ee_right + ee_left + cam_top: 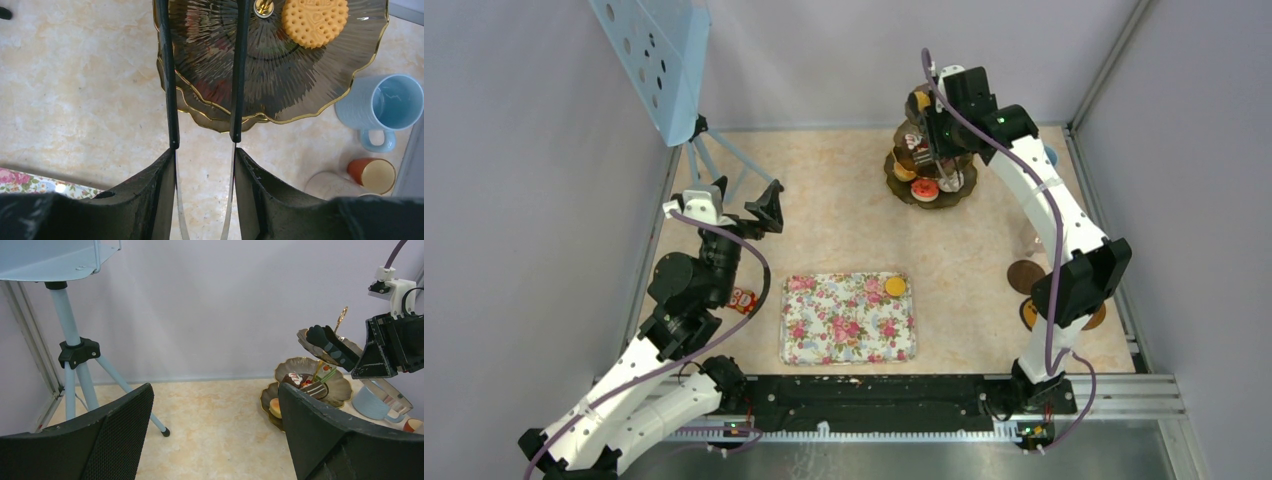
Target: Serve the afternoon tea
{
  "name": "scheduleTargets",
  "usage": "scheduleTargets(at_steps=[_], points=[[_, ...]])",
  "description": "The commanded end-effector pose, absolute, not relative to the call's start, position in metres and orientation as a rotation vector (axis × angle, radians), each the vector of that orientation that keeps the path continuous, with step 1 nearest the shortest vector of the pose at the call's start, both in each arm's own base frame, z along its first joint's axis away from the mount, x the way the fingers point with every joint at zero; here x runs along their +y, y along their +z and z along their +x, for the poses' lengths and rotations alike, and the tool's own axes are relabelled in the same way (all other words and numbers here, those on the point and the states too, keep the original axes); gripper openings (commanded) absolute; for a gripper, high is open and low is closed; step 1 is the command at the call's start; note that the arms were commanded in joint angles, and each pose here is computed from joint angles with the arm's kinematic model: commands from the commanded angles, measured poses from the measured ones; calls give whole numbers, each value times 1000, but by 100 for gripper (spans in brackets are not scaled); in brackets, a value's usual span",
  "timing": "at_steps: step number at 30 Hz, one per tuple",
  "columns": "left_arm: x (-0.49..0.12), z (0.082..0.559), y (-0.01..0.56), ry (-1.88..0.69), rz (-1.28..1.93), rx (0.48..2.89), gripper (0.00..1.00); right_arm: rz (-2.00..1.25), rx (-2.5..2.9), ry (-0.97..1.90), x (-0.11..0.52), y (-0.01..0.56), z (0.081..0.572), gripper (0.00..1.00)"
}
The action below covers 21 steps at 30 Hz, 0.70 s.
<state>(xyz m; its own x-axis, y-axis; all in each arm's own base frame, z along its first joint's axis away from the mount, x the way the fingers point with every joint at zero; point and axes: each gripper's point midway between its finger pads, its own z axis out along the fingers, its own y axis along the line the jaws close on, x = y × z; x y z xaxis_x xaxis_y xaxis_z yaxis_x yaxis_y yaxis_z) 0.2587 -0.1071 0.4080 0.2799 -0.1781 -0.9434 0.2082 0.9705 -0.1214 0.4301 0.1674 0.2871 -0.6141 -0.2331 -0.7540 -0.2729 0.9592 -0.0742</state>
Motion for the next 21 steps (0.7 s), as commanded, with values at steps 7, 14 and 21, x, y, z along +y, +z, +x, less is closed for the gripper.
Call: scheduleTargets(at_steps=[7, 14, 21], points=[[-108, 256, 420, -282, 26, 1231, 99, -347, 2139, 62, 163, 332, 431, 43], [-108, 256, 420, -281, 25, 1232, 99, -431, 2092, 43, 172, 350, 409, 42], [-107, 256, 420, -279, 25, 1233, 99, -720, 2044, 90, 213, 339, 324, 41]])
